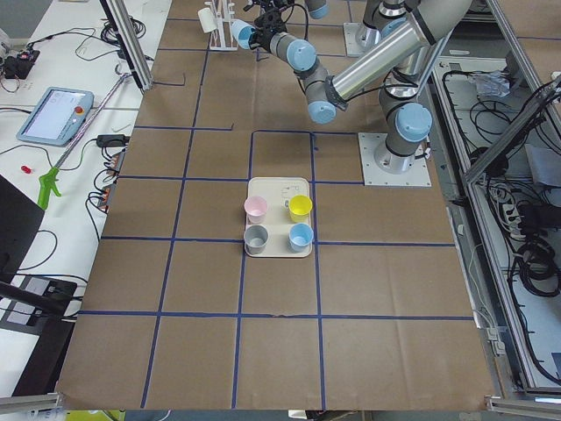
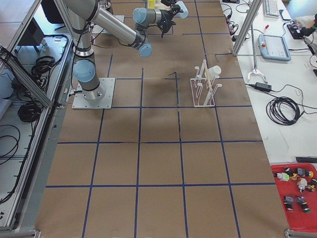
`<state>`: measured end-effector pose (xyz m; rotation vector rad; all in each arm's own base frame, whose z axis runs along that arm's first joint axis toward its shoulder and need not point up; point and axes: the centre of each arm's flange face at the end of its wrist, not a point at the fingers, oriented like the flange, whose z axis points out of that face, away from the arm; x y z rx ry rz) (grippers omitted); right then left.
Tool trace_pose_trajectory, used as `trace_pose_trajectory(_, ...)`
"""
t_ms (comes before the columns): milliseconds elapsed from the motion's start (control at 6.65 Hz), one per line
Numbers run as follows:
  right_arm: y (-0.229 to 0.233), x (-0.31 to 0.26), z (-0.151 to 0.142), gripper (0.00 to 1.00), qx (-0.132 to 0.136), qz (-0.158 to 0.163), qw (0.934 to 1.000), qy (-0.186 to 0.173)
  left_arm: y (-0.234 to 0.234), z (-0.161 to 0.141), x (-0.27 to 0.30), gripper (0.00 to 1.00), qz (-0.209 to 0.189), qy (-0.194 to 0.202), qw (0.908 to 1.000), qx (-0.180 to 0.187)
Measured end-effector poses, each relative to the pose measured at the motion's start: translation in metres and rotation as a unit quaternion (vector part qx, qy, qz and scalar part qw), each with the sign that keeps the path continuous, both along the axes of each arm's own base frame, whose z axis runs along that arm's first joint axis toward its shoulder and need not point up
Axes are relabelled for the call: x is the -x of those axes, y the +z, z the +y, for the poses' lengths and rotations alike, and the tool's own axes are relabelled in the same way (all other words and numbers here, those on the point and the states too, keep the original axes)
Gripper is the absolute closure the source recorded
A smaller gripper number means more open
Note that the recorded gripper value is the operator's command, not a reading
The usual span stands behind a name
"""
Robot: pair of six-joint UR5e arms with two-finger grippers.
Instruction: Transfer IKEA cup to right arm and place on rack
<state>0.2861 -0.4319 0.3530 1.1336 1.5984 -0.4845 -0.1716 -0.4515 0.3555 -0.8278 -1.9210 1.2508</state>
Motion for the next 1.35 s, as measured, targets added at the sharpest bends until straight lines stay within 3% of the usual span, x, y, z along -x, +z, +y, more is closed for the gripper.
trace_pose_trajectory(602,0.002,-0.026,-0.027,0.0,0.01,-0.004,0.9998,0.018,0.0,0.0,0.005,0.99,0.007,0.001,1.0,-0.006)
trace_pose_trajectory(1053,-0.003,-0.034,-0.03,0.01,0.008,-0.004,0.9996,0.026,0.0,0.0,0.005,0.99,0.007,0.001,1.0,-0.006)
trace_pose_trajectory(1204,-0.004,-0.036,-0.03,0.09,0.007,-0.004,0.9996,0.028,0.0,0.0,0.005,0.99,0.008,0.002,0.9999,-0.007)
trace_pose_trajectory(1354,-0.004,-0.037,-0.029,0.26,0.007,-0.004,0.9995,0.029,0.0,0.0,0.005,0.99,0.007,0.002,0.9999,-0.007)
